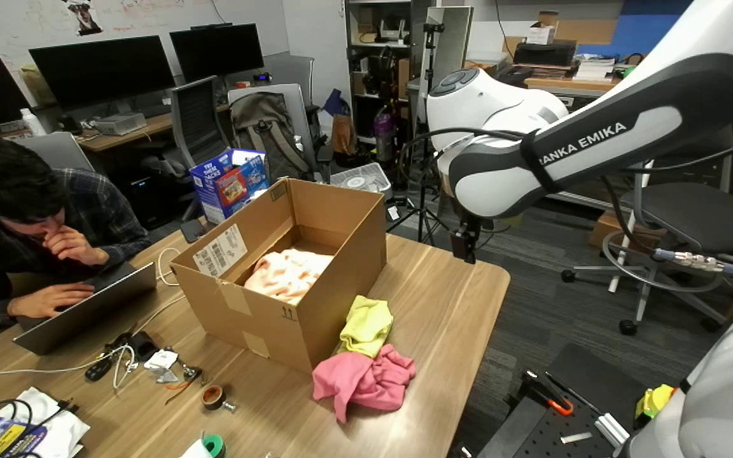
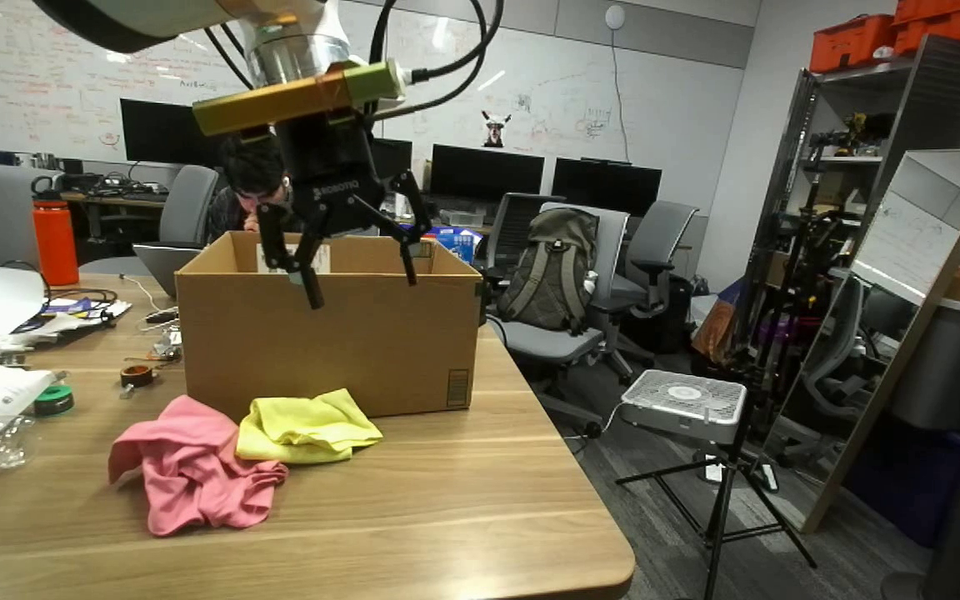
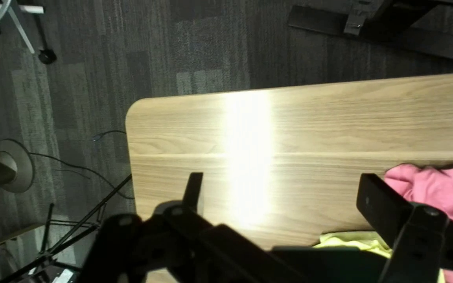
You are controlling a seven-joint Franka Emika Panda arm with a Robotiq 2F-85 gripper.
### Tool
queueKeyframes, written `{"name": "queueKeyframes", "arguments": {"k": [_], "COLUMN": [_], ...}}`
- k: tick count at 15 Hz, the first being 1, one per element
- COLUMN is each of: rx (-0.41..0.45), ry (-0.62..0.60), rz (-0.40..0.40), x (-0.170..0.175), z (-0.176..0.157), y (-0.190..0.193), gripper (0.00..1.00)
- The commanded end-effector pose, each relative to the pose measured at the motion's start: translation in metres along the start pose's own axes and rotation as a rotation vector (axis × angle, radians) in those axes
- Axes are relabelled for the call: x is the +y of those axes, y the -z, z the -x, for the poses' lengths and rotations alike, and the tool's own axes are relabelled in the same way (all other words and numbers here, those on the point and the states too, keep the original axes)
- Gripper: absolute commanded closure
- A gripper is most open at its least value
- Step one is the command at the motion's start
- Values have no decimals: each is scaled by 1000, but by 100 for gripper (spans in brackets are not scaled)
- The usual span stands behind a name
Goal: Put the clothes and towels in the box
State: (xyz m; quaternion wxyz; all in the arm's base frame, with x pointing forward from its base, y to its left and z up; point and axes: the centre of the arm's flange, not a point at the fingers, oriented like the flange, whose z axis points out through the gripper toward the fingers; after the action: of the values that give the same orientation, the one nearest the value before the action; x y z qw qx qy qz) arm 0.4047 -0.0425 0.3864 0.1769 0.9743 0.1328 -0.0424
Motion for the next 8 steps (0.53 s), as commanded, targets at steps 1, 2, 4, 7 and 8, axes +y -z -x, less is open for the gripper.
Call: {"name": "queueKeyframes", "arguments": {"k": [1, 2, 4, 7, 8], "rx": [-5, -3, 0, 8, 21], "ry": [91, 116, 160, 211, 224], "rz": [-92, -122, -170, -232, -252], "x": [-16, -24, -38, -57, -63], "z": [-3, -5, -9, -13, -14], "y": [-5, -10, -18, -28, -33], "gripper": [0, 0, 0, 0, 0]}}
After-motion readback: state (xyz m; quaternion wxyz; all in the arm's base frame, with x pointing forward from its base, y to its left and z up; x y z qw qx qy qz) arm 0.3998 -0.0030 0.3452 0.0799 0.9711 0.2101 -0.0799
